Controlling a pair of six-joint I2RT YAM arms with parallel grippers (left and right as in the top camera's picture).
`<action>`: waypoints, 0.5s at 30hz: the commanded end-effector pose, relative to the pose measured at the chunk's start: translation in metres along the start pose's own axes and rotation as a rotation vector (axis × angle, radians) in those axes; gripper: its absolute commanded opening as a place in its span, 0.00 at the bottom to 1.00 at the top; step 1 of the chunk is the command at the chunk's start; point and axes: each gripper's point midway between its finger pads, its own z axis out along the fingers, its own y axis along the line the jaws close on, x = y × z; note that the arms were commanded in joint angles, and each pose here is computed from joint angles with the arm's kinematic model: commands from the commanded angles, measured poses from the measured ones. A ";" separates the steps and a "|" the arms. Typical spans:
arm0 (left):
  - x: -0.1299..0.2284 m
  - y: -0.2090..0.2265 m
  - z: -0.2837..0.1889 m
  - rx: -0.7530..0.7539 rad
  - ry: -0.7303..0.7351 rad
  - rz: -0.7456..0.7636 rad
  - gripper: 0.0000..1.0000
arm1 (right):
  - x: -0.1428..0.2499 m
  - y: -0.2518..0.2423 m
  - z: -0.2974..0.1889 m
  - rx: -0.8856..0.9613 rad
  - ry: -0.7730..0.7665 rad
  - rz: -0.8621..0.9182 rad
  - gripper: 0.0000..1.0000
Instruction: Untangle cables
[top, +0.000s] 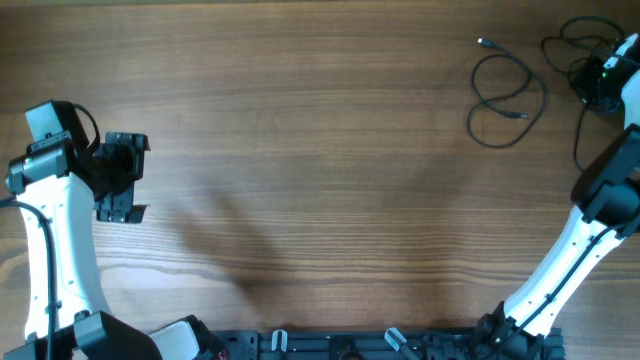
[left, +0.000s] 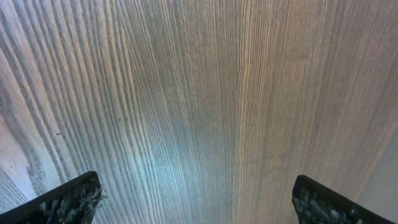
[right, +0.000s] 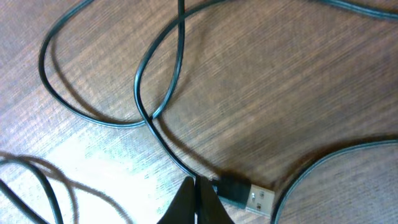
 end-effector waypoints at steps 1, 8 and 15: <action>-0.001 -0.003 -0.006 0.015 -0.021 0.021 1.00 | 0.009 -0.011 -0.011 0.135 0.026 -0.018 0.05; -0.001 -0.003 -0.006 0.015 -0.021 0.021 1.00 | 0.012 -0.036 0.013 0.241 -0.053 -0.020 0.04; -0.001 -0.003 -0.006 0.015 -0.021 0.021 1.00 | 0.015 -0.023 0.047 0.108 -0.189 -0.056 0.09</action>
